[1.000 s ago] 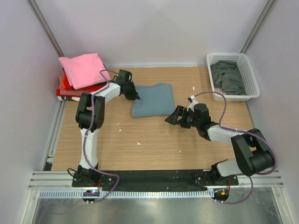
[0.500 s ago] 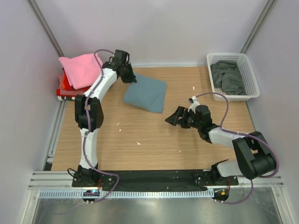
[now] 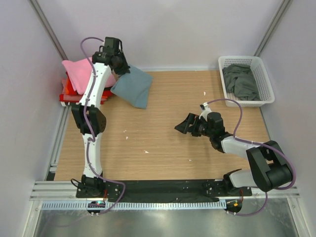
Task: Fold and stack the t-shirts
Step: Neatly place the folded tshirt to the corner
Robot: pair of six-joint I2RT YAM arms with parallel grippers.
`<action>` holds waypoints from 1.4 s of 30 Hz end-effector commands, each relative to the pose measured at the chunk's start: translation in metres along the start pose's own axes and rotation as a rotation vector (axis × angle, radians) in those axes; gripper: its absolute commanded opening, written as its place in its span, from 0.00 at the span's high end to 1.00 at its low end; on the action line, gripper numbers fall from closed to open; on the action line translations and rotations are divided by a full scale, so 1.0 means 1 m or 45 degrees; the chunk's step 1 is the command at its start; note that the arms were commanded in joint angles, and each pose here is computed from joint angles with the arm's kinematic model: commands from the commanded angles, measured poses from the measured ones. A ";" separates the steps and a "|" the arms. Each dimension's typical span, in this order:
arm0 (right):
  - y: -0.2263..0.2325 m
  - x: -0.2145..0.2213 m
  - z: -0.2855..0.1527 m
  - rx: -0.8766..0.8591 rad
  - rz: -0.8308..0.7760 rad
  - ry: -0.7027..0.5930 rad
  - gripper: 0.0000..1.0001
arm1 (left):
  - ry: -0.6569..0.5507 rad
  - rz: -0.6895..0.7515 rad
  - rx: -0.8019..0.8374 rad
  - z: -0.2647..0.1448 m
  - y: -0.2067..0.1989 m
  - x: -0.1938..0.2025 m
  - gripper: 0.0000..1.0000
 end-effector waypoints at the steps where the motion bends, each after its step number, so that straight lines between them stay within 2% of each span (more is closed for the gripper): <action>1: 0.010 -0.012 0.000 -0.070 -0.047 -0.076 0.00 | -0.227 -0.020 0.061 -0.054 -0.005 -0.042 1.00; 9: 0.009 -0.011 0.001 -0.071 -0.043 -0.064 0.00 | -0.408 -0.115 0.096 -0.096 0.018 -0.086 1.00; 15: 0.009 -0.010 0.002 -0.075 -0.039 -0.055 0.00 | -0.569 -0.130 0.185 -0.126 0.022 -0.114 1.00; 25: 0.009 -0.010 0.003 -0.077 -0.040 -0.052 0.00 | -0.703 -0.294 0.114 -0.153 0.097 -0.156 1.00; 33: 0.008 -0.010 0.004 -0.075 -0.030 -0.038 0.00 | -0.681 -0.360 0.026 -0.141 0.145 -0.163 1.00; 42: 0.008 -0.010 0.005 -0.071 -0.030 -0.035 0.00 | -0.632 -0.320 -0.283 -0.101 0.201 -0.158 1.00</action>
Point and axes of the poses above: each gripper's point midway between its finger pads, its own z axis out along the fingers, its own y axis along the line the jaws close on, x = y × z, the point moved 8 cm from there along -z, back along the fingers, and after that the axes turned 5 degrees about -z, right-handed, at the moved point
